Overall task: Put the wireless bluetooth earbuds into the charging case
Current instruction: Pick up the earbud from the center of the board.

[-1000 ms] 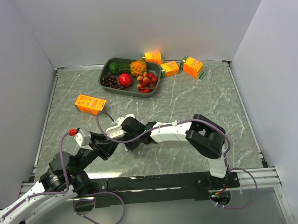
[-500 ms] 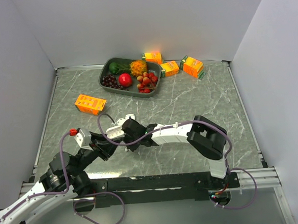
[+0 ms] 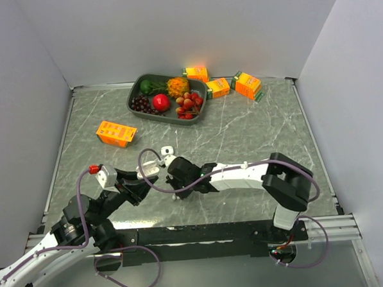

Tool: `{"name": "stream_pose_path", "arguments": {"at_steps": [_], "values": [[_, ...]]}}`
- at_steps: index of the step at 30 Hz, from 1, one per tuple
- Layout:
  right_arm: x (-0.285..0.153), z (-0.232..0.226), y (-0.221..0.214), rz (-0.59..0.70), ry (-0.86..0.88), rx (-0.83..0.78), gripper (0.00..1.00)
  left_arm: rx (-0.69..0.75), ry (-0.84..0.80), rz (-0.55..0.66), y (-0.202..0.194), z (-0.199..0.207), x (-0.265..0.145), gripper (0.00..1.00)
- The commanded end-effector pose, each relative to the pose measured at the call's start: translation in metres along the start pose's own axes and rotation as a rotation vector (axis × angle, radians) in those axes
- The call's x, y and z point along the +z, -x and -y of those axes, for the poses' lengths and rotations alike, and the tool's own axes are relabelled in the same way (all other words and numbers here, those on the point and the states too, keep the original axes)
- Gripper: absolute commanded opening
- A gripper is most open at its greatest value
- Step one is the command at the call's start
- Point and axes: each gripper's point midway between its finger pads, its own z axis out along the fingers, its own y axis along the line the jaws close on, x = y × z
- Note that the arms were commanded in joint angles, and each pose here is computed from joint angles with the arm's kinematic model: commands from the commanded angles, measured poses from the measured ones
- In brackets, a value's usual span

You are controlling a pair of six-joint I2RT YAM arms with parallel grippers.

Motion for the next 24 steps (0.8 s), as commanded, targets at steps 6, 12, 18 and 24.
{"name": "stream_pose_path", "arguments": {"at_steps": [6, 12, 18, 24], "values": [[-0.048, 0.025, 0.035, 0.193, -0.124, 0.091, 0.00, -0.006, -0.017, 0.063, 0.020, 0.006, 0.002, 0.01], [-0.088, 0.049, 0.049, 0.325, -0.230, 0.151, 0.00, -0.001, -0.017, 0.095, 0.029, 0.007, 0.004, 0.01], [-0.155, 0.073, 0.073, 0.498, -0.363, 0.166, 0.00, 0.021, -0.013, 0.088, 0.028, 0.006, 0.012, 0.01], [-0.226, 0.082, 0.099, 0.670, -0.471, 0.087, 0.00, 0.023, -0.006, 0.093, 0.023, 0.005, 0.026, 0.01]]}}
